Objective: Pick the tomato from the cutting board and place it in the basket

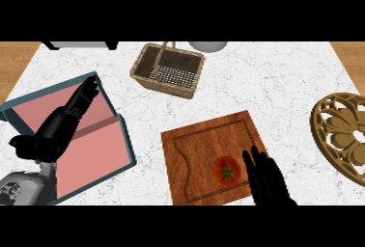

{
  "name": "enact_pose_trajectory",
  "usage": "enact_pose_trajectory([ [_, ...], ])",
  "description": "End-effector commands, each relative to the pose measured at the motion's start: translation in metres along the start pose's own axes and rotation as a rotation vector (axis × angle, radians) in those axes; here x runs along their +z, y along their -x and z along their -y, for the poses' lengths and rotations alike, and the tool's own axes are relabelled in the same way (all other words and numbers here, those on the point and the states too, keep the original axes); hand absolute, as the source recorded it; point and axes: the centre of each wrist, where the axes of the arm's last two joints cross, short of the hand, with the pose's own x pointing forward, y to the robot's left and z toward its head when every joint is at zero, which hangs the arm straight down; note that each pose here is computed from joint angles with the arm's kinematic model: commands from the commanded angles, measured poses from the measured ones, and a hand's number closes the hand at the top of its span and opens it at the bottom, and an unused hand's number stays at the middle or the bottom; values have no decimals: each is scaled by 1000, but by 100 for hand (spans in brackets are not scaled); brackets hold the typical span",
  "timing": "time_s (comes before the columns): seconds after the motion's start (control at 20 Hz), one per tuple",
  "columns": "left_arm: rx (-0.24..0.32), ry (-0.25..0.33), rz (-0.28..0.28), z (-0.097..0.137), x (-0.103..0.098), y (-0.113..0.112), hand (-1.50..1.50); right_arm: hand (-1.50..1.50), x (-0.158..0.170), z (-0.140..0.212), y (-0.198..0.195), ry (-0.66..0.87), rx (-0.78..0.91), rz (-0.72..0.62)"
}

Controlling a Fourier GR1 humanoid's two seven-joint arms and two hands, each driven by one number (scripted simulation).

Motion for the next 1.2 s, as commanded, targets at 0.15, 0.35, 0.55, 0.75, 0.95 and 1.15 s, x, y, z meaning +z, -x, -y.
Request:
enact_pose_trajectory([
  [0.15, 15, 4, 1, 22, -5, -6, 0, -150, -17, -20, 15, 14, -7, 21],
  [0.35, 1, -10, 15, -11, 9, 0, 0, -150, -4, -31, 10, 8, -18, 72],
  [0.55, 16, -21, -3, 4, 6, -7, 0, -150, -3, -9, 5, 6, -40, 89],
  [0.75, -1, 0, 10, 20, 29, -9, 0, -150, -25, -18, 2, 9, -19, 47],
  [0.95, 8, 4, -6, 4, 0, -19, 0, -150, -10, -14, -12, -19, 38, 24],
  [1.15, 17, -9, -9, -5, -5, 9, 0, -150, -5, -29, 9, -36, 70, 14],
])
